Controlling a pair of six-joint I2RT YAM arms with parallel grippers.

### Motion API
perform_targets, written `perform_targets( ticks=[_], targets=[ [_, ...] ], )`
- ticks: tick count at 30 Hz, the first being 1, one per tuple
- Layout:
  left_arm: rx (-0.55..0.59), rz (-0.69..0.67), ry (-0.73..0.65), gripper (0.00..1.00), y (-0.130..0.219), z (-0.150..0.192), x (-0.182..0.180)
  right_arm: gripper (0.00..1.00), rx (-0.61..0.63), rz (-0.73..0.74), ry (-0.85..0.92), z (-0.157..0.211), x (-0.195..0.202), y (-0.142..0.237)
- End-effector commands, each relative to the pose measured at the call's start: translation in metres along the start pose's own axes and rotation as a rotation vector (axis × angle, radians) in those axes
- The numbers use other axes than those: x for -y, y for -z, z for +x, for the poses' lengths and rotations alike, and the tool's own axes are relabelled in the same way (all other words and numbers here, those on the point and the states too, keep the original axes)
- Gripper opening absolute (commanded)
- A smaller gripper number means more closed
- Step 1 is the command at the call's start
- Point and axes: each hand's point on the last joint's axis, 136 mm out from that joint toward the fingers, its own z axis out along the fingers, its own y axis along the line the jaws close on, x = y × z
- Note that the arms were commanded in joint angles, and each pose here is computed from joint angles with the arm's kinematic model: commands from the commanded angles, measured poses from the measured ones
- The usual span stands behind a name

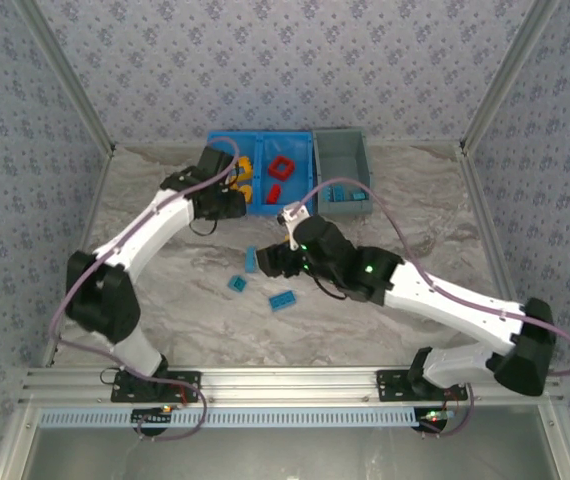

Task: Sort the legos into containers by color

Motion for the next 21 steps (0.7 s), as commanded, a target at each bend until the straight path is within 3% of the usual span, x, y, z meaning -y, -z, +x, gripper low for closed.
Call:
perform_targets(
  ticks=[1,6,11,15,21],
  targets=[
    [-0.012,-0.047,-0.017,0.44,-0.023,-0.026,-0.009,0.74,0.078,0.092,-0.007,-0.027,0.013,-0.001],
    [-0.076,-0.081,0.009,0.45,-0.067,-0.039,-0.018,0.74,0.090,0.097,-0.037,-0.032,0.017,-0.012],
    [-0.091,-0.087,0.007,0.48,-0.085,-0.048,-0.013,0.74,0.073,0.088,-0.069,-0.028,0.019,-0.017],
    [-0.105,-0.090,0.025,0.56,-0.086,-0.044,-0.014,0.74,0.058,0.100,-0.074,-0.024,0.023,-0.016],
    [-0.070,-0.072,0.027,0.67,-0.061,-0.048,-0.007,0.74,0.016,0.174,-0.140,-0.015,0.052,-0.012]
  ],
)
